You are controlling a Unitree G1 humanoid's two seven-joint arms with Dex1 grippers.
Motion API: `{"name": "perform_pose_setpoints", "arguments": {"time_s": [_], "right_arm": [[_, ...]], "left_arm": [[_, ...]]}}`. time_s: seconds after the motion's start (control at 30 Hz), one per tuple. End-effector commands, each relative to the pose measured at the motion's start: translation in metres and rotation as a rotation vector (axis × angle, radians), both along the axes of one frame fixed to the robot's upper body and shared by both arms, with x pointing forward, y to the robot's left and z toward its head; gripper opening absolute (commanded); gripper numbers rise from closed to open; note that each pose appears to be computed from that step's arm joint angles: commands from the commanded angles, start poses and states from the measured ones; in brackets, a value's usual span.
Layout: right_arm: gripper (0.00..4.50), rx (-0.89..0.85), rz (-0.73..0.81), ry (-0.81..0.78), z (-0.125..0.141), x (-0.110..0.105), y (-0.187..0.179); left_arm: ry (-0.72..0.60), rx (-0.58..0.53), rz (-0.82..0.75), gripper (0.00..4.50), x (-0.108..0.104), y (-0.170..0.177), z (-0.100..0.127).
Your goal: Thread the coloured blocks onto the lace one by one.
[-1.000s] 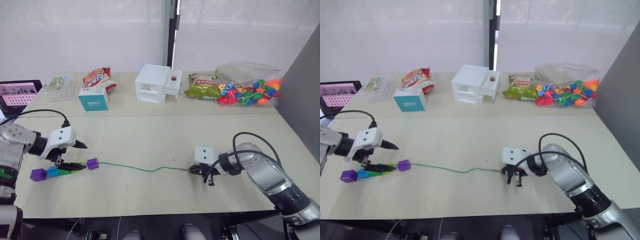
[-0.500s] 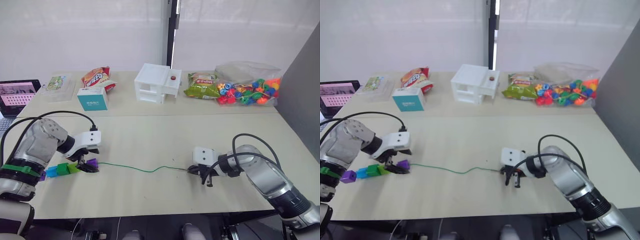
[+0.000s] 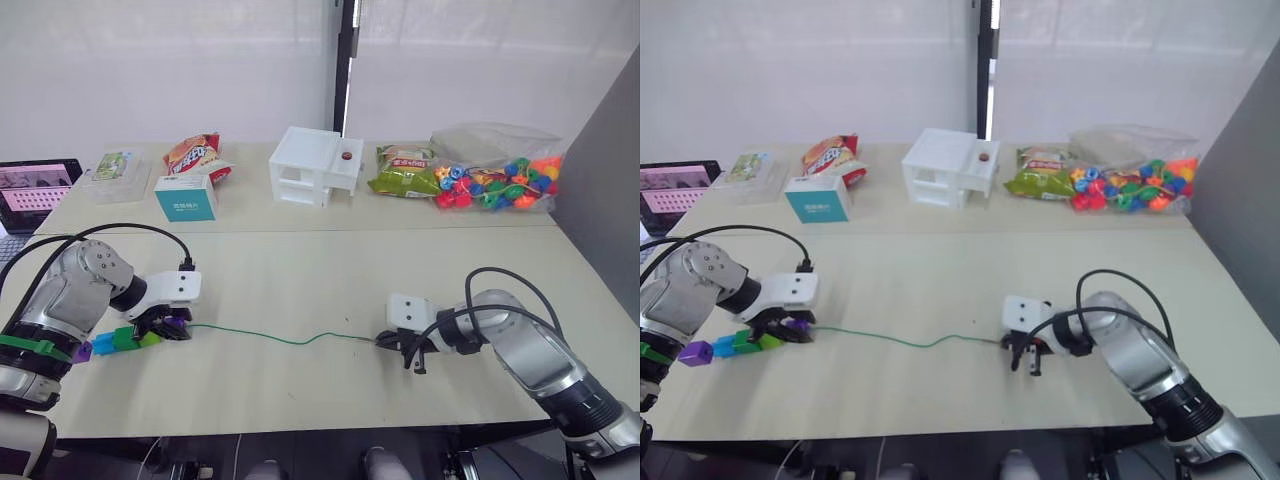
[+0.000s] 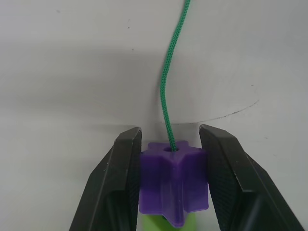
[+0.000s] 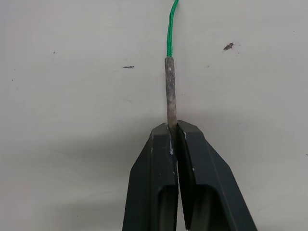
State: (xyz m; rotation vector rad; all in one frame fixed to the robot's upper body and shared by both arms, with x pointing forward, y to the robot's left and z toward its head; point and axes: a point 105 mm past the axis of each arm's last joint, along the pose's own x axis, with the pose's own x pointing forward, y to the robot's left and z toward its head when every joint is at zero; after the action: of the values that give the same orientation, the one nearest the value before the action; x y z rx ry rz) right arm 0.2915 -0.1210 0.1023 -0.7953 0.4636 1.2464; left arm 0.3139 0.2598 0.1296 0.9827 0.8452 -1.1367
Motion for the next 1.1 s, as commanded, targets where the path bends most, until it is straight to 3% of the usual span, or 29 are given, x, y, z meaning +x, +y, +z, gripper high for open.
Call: {"name": "perform_pose_setpoints", "arguments": {"time_s": [0.03, 0.13, 0.33, 0.83, 1.1], "right_arm": [[0.0, -0.007, -0.019, -0.019, 0.005, 0.004, -0.005], [0.0, -0.013, -0.03, -0.021, 0.006, 0.004, -0.01], [0.0, -0.029, -0.057, -0.021, 0.01, 0.004, -0.024], [0.0, -0.091, -0.15, -0.004, 0.013, 0.005, -0.07], [0.0, -0.093, -0.196, 0.078, 0.004, -0.008, -0.086]], "left_arm": [[-0.072, -0.01, -0.059, 1.37, 0.005, -0.004, 0.016], [-0.144, 0.062, -0.197, 1.37, 0.007, -0.007, 0.016], [-0.192, 0.085, -0.352, 1.37, 0.006, -0.007, 0.019], [-0.147, 0.075, -0.362, 1.37, -0.003, 0.006, 0.016], [-0.114, 0.145, -0.37, 1.37, -0.011, 0.017, 0.019]]}}
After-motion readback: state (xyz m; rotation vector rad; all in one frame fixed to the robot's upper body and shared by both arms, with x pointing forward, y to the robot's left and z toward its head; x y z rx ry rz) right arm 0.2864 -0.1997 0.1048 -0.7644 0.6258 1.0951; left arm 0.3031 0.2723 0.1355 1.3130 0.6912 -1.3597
